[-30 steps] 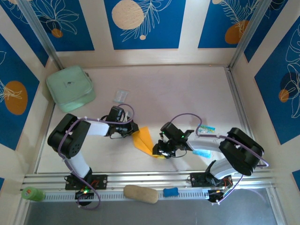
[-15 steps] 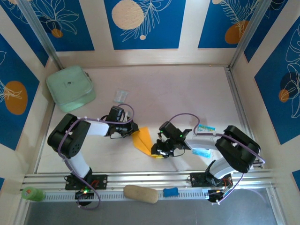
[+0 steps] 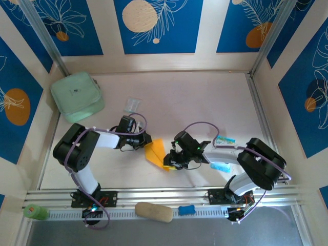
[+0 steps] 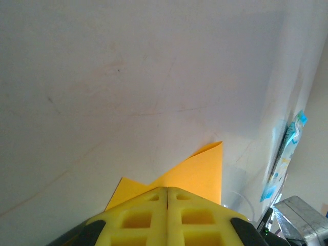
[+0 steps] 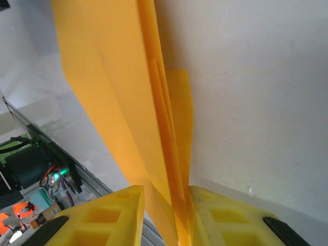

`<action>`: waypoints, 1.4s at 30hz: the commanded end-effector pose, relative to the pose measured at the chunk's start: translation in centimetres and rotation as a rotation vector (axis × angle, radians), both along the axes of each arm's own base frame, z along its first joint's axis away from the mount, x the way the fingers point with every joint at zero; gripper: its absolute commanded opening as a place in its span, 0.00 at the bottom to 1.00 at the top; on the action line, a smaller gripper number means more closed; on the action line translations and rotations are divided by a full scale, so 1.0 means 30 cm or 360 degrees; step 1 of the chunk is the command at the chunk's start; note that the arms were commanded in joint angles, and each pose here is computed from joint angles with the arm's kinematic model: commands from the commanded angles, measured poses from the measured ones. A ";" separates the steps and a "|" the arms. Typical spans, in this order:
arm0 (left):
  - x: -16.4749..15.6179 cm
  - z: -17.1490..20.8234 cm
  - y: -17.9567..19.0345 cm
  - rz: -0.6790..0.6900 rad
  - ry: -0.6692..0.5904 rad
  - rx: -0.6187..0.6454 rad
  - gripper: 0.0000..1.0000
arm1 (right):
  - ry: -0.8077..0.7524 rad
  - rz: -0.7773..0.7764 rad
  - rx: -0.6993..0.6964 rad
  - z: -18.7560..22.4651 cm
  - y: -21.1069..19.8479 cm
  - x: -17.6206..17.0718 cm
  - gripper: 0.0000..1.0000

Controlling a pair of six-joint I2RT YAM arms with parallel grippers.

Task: Fold a paper plane with a square sheet of paper (pick it up from the middle)
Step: Turn over the paper at the center of the table.

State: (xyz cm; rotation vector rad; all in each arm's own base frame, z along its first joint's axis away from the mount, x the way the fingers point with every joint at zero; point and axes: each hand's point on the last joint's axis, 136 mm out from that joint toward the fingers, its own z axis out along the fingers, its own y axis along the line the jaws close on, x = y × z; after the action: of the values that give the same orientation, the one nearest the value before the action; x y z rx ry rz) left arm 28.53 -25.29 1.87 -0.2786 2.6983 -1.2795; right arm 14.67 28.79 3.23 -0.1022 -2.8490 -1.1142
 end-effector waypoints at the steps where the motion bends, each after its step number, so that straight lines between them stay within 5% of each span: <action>1: -0.044 -0.108 0.049 0.0048 0.0154 0.0116 0.00 | 0.0008 -0.0012 -0.0002 -0.001 -0.006 0.009 0.28; 24: -0.047 -0.091 0.058 0.0041 0.0139 0.0117 0.00 | -0.0013 0.0014 0.0029 0.015 0.014 0.015 0.24; 34: -0.034 -0.019 0.043 0.0040 0.0060 0.0044 0.00 | -0.0084 0.0018 0.0090 0.046 0.004 0.012 0.08; 42: 0.003 0.133 0.029 0.0009 -0.0128 -0.0004 0.24 | -0.0196 0.0015 0.0040 0.091 -0.038 0.020 0.05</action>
State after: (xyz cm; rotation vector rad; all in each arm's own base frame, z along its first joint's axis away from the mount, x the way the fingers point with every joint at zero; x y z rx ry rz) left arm 27.95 -24.75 3.84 -0.2571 2.6695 -1.2854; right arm 15.40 28.77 5.83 -0.0376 -2.8920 -1.2409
